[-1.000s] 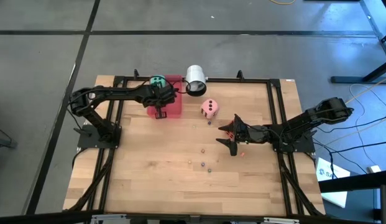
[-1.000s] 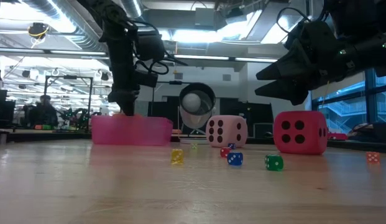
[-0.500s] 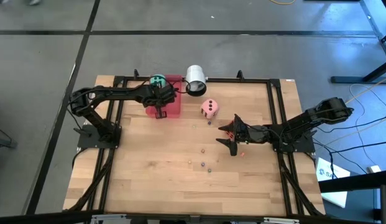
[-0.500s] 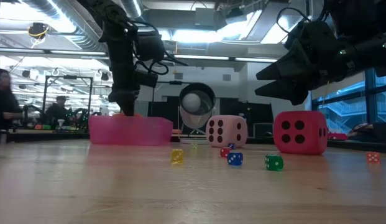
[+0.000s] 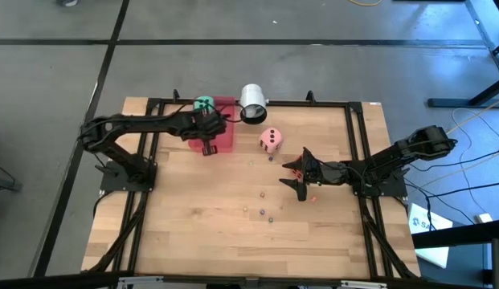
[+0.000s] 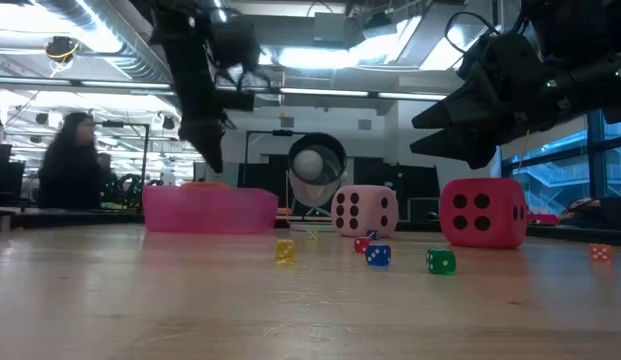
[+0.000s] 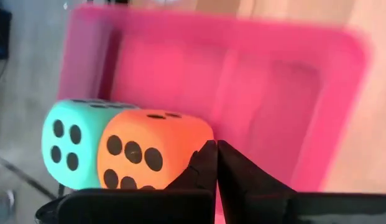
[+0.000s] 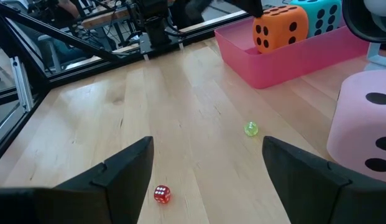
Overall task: Pick & Place Dice
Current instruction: Put the small yellow dice into the red bin
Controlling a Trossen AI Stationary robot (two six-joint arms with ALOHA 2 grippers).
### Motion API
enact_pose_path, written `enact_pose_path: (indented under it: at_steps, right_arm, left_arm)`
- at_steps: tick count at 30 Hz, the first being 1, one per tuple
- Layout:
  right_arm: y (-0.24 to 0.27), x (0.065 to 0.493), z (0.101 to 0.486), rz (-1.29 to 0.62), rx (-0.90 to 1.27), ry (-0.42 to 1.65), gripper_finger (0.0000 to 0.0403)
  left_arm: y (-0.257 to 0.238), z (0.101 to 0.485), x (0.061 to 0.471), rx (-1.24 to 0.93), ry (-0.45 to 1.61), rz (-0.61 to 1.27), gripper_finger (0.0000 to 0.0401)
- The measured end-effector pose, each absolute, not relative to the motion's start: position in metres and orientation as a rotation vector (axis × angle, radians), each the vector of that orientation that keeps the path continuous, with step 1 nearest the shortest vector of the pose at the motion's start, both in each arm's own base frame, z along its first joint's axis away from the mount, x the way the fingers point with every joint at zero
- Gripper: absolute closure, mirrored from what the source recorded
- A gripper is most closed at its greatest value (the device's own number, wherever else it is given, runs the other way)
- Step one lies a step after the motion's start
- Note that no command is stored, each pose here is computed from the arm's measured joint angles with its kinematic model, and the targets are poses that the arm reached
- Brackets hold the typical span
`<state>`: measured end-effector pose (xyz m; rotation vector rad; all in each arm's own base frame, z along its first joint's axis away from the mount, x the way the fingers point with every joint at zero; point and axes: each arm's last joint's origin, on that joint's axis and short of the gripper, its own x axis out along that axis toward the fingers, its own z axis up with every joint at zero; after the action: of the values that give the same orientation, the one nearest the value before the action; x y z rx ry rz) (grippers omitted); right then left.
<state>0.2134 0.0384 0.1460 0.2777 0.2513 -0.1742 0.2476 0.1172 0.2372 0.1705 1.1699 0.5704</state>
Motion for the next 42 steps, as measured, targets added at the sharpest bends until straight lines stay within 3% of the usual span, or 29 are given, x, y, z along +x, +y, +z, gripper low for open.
enact_pose_path:
  at_steps: [6,16,33,37,42]
  right_arm:
    - [0.038,0.213,0.146,-0.174,0.278,0.251,0.0103]
    - [0.038,0.213,0.146,-0.174,0.279,0.248,0.0103]
    - [0.042,0.221,0.168,-0.060,0.258,0.078,0.0103]
    - [0.043,0.222,0.171,-0.058,0.260,0.068,0.0103]
    - [0.043,0.223,0.171,-0.059,0.279,0.067,0.0103]
  left_arm:
    - [0.089,0.271,0.238,0.081,0.968,0.504,0.0397]
    - [0.046,0.311,0.227,-0.049,0.678,0.238,0.0397]
    - [-0.030,0.348,0.233,0.063,0.314,-0.109,0.0394]
    - [-0.046,0.358,0.233,0.100,0.201,-0.177,0.0368]
    - [-0.066,0.372,0.230,0.149,0.048,-0.253,0.0305]
